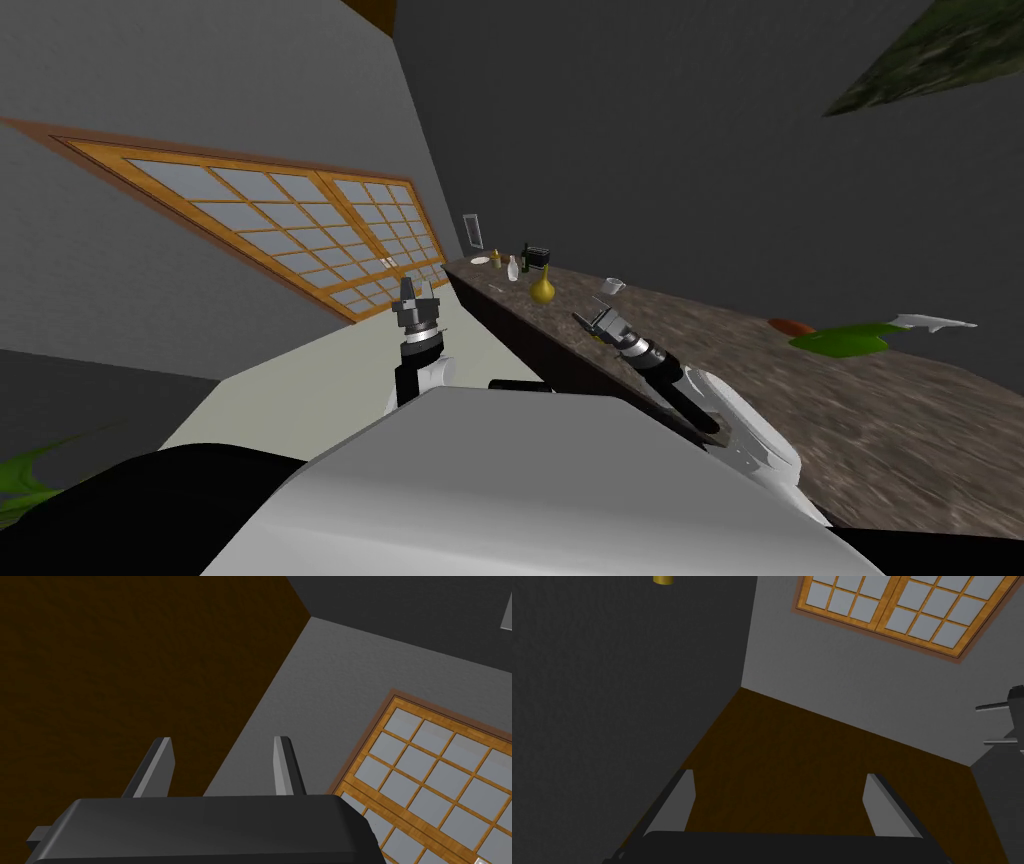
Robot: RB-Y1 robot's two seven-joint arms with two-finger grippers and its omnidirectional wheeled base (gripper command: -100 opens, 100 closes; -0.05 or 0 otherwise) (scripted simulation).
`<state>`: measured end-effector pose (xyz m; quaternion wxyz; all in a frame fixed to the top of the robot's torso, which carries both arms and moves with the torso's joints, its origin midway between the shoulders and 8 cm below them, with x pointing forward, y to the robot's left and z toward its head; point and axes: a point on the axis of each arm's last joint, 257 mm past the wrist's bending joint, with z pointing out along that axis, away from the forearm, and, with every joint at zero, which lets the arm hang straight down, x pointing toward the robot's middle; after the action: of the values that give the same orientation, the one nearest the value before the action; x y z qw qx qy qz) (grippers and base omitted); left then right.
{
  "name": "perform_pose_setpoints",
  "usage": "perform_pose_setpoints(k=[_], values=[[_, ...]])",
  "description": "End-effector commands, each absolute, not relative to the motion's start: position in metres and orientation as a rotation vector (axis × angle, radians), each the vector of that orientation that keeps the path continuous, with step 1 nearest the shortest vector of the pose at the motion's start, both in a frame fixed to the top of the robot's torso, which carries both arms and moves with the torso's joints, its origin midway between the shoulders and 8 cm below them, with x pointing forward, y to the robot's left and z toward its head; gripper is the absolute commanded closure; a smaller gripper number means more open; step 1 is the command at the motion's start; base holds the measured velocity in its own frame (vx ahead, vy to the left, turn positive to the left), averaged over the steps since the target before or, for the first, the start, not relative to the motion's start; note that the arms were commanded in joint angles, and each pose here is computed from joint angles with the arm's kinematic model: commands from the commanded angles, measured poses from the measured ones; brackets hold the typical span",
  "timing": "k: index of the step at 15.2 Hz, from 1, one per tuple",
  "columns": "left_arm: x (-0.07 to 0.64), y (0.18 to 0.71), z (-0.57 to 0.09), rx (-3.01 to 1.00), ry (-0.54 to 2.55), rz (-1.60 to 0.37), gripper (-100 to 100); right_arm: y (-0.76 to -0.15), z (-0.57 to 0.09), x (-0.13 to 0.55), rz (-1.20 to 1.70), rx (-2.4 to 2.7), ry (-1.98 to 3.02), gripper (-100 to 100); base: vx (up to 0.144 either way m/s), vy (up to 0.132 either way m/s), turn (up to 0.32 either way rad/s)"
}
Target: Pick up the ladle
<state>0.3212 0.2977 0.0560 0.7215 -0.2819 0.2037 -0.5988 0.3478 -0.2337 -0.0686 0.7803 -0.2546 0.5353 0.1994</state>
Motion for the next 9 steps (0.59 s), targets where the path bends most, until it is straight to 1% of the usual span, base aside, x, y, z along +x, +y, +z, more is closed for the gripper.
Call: perform_pose_setpoints(k=[1, 3, 5, 7, 9], values=[[0.321, 0.298, 0.056, -0.623, 0.45, -1.323, 0, -0.232, -0.077, 0.348, 0.398, -0.605, 1.17, -100, -0.031, -0.037, 0.082], [0.321, 0.298, 0.056, -0.623, 0.45, -1.323, 0, -0.236, -0.089, 0.347, 0.352, -0.696, 1.184, -100, -0.043, -0.048, 0.16], [0.321, 0.298, 0.056, -0.623, 0.45, -1.323, 0, -0.235, -0.094, 0.347, 0.337, -0.716, 1.193, -100, -0.025, -0.036, 0.043], [0.321, 0.298, 0.056, -0.623, 0.45, -1.323, 0, -0.24, -0.108, 0.346, 0.289, -0.811, 1.208, -100, -0.033, -0.033, 0.177], [0.321, 0.298, 0.056, -0.623, 0.45, -1.323, 0, -0.246, -0.121, 0.344, 0.247, -0.9, 1.22, -100, -0.038, -0.043, 0.105]])
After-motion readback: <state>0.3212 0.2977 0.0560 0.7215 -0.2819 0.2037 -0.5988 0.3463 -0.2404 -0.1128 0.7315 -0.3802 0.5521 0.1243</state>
